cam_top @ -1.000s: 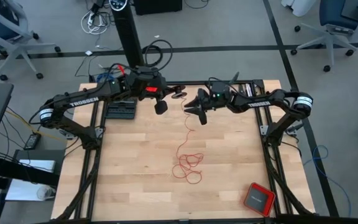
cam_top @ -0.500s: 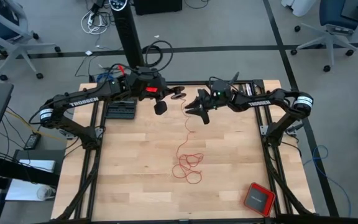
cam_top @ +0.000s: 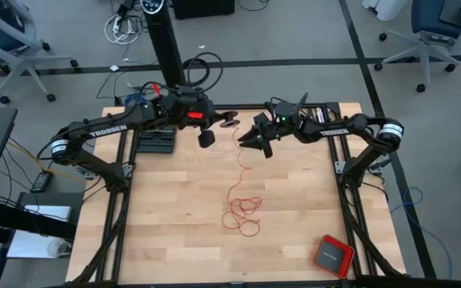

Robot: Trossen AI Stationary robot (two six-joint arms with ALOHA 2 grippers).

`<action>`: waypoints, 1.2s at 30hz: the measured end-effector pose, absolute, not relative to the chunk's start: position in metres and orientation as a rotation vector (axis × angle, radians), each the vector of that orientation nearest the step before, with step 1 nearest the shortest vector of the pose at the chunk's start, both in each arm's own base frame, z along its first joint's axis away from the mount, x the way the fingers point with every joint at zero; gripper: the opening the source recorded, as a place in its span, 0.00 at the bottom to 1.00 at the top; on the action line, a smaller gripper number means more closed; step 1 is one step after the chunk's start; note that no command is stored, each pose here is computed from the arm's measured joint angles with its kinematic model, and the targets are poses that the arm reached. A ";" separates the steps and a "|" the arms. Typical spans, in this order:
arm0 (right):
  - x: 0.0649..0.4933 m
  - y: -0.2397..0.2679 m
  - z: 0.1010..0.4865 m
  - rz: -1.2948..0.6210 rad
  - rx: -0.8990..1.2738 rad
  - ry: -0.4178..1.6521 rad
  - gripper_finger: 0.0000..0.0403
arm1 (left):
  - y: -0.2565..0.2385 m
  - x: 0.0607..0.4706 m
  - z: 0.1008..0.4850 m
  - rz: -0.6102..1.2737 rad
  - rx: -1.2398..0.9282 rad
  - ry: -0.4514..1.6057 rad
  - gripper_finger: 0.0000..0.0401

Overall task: Coil cords
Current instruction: Coil the red wire onto the spool

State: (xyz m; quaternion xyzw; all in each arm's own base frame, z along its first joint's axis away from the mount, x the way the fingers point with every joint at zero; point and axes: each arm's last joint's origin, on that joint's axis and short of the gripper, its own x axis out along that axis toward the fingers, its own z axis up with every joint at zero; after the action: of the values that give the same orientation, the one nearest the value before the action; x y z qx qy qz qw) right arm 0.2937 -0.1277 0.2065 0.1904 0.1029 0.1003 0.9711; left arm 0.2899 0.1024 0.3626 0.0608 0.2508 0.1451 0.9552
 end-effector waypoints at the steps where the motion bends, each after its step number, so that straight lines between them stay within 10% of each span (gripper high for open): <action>1: 0.295 -0.125 0.207 0.208 0.379 0.208 0.31 | 0.102 0.290 0.363 0.295 0.125 0.505 0.00; 11: 0.297 -0.124 0.204 0.121 0.301 0.218 0.29 | 0.103 0.292 0.366 0.300 0.133 0.468 0.00; 18: 0.295 -0.127 0.201 0.094 0.249 0.240 0.02 | 0.103 0.292 0.368 0.302 0.136 0.452 0.00; 36: 0.266 -0.128 0.255 0.062 -0.010 0.090 0.00 | 0.101 0.280 0.344 0.308 0.133 0.736 0.00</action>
State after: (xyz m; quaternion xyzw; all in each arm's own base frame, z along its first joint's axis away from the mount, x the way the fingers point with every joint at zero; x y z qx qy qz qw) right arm 0.2661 -0.1282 0.2551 -0.0048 0.0452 0.0308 0.9985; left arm 0.2798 0.1009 0.3443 0.0646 0.3581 0.1496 0.9193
